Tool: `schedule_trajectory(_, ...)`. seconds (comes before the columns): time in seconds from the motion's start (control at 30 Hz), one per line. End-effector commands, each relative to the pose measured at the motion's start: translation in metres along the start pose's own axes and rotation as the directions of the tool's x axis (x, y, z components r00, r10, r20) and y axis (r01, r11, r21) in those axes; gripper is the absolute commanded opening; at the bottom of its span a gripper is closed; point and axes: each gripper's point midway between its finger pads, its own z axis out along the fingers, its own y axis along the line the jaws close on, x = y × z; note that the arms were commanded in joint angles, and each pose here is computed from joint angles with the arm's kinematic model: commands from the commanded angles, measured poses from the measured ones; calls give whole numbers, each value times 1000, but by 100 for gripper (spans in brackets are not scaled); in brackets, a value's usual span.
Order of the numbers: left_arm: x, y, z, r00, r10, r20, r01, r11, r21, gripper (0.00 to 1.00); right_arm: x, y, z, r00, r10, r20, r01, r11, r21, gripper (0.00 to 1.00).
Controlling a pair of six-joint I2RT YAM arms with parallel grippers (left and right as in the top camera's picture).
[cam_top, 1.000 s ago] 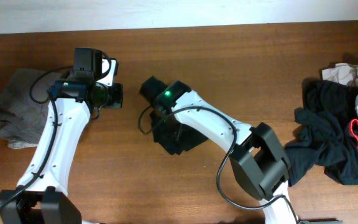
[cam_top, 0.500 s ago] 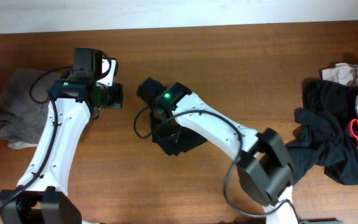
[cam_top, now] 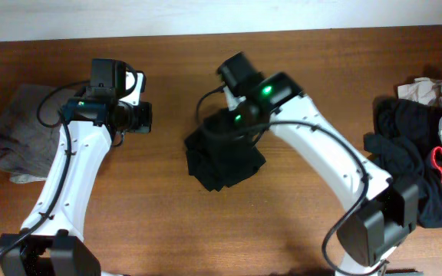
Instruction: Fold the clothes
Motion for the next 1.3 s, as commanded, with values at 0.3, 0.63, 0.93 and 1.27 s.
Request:
schedule_trajectory(0.3,-5,-4,-5,1000,8,22,-8,1000,23,34,5,7,112,977,117,-178,-131,989,-68,4)
schedule_trajectory(0.63,-5,-4,-5,1000,7,22,-8,1000,23,34,38,61,176,962,-57,-266,4,981,-195,4)
schedule_trajectory(0.93,-5,-4,-5,1000,7,22,-8,1000,24,42,16,47,125,978,-70,-199,25,976,-218,12)
schedule_trajectory(1.27,-13,-43,-6,998,15,54,-28,971,239,29,11,39,28,993,-61,-106,35,972,-231,18)
